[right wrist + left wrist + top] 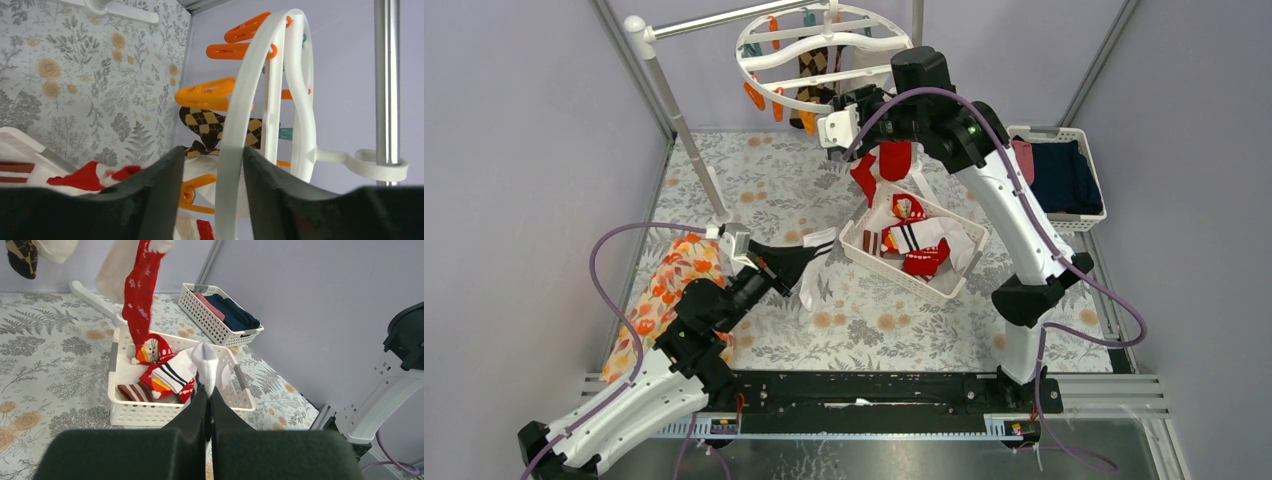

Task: Clip the socks to the hanger
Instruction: Rotate the hanger at the clothesline.

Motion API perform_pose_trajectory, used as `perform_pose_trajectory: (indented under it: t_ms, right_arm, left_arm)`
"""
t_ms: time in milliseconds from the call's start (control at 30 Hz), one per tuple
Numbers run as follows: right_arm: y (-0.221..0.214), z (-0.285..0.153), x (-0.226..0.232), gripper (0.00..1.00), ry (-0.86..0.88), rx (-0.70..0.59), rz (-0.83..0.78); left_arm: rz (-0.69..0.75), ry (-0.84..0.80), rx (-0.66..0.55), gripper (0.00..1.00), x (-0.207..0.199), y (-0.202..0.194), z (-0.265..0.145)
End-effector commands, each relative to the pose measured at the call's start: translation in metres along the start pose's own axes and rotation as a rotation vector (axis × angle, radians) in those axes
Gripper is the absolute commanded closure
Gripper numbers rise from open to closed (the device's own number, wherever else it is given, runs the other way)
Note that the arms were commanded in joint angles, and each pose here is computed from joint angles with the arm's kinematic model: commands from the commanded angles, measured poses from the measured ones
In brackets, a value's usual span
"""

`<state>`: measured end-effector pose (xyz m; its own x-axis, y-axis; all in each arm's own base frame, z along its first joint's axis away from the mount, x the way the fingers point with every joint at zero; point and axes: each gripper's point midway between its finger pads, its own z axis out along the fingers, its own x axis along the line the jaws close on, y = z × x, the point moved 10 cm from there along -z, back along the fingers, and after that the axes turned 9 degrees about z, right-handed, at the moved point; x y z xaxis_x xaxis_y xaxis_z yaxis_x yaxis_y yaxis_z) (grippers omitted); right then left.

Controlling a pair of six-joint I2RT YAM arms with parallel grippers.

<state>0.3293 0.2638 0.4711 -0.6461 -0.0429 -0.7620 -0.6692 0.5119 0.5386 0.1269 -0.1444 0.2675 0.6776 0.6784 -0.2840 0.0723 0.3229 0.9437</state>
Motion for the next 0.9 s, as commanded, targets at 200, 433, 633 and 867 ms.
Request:
perform_pose_trajectory:
  t_ms: [200,433,633,867]
  right_arm:
    - [0.012,-0.02,-0.024,0.8,-0.181,0.063,-0.035]
    - [0.009,-0.045,-0.017,0.92,-0.115,0.043,-0.039]
    - [-0.004,-0.073,-0.018,0.95,-0.058,-0.059,-0.024]
    - [-0.03,-0.087,-0.028,1.0,-0.051,-0.173,-0.017]
  left_arm:
    - [-0.012,-0.022,-0.069,1.0,-0.004,0.014,0.001]
    - [-0.015,-0.03,-0.069,1.0,-0.005,0.015,0.002]
    - [-0.016,-0.04,-0.073,1.0,-0.006,0.018,0.004]
    - [-0.011,-0.051,-0.085,1.0,-0.009,0.024,0.007]
